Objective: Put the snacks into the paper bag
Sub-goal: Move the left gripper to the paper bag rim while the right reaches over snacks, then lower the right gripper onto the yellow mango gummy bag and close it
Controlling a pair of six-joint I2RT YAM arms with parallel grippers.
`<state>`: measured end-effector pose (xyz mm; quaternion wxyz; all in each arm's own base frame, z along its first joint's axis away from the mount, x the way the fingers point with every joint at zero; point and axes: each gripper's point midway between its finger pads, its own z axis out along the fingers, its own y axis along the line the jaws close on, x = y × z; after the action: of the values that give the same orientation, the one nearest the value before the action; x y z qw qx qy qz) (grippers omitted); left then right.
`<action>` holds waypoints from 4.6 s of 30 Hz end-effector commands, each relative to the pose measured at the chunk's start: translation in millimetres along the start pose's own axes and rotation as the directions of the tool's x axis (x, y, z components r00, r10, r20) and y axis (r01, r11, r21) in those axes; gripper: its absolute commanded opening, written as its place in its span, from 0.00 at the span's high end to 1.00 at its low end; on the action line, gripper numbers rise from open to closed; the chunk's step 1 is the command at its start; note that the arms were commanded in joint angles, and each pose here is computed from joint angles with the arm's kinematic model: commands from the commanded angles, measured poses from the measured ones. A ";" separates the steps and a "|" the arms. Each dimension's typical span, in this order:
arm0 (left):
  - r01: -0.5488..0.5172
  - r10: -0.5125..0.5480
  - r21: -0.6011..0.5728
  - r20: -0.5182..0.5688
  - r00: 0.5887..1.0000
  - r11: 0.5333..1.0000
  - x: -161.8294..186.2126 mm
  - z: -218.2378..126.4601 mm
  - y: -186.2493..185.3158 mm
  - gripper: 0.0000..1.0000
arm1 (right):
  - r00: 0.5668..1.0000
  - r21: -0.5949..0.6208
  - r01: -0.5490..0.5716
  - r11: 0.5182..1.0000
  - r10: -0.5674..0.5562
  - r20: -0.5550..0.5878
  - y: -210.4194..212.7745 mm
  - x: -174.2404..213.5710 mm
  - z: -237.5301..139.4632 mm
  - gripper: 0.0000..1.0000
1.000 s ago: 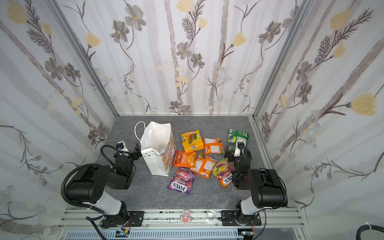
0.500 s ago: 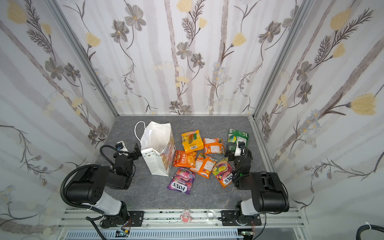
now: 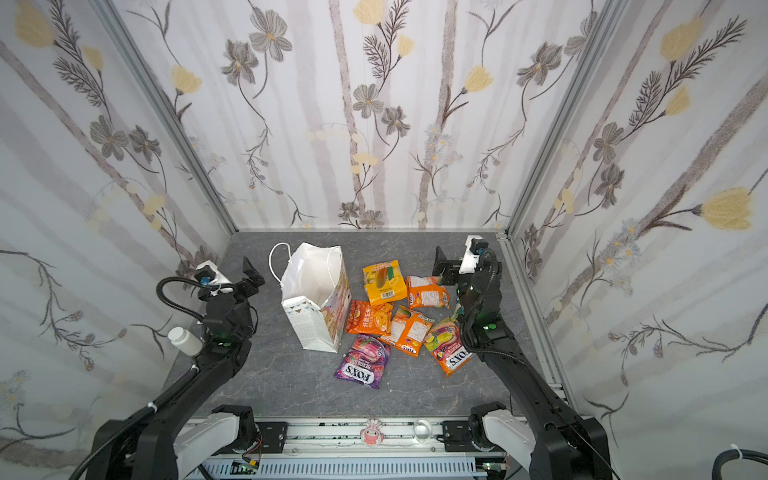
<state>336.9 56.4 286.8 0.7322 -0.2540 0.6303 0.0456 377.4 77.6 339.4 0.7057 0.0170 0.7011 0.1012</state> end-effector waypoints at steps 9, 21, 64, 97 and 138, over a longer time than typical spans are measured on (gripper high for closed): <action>0.080 -0.041 0.123 -0.289 0.956 0.989 -69.5 -56.3 -24.4 0.00 | 0.952 -0.183 -0.235 0.955 0.187 -0.244 89.6 19.3 -24.4 0.08; 0.104 0.237 0.545 -0.519 0.822 0.832 -20.4 -76.3 -103.6 0.00 | 0.915 -0.230 -0.062 0.971 -0.037 -0.403 107.8 77.5 -25.4 0.08; 0.206 0.195 0.675 -0.468 0.862 0.709 -14.6 -56.3 -148.9 0.35 | 0.726 -0.105 -0.117 0.988 0.013 -0.687 77.5 221.6 30.1 0.22; 0.232 0.181 0.636 -0.515 0.838 0.736 9.3 -58.5 -137.4 0.36 | 0.728 -0.091 -0.259 0.962 0.132 -0.673 79.2 264.8 53.1 0.26; 0.261 0.168 0.632 -0.536 0.828 0.730 9.6 -56.8 -136.2 0.34 | 0.703 -0.095 -0.247 0.964 0.111 -0.702 86.8 283.9 79.1 0.58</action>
<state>338.8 -86.5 308.8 0.5467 0.0095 0.7903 -0.2763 443.7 219.3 75.1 0.3784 -0.0200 0.8955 0.2335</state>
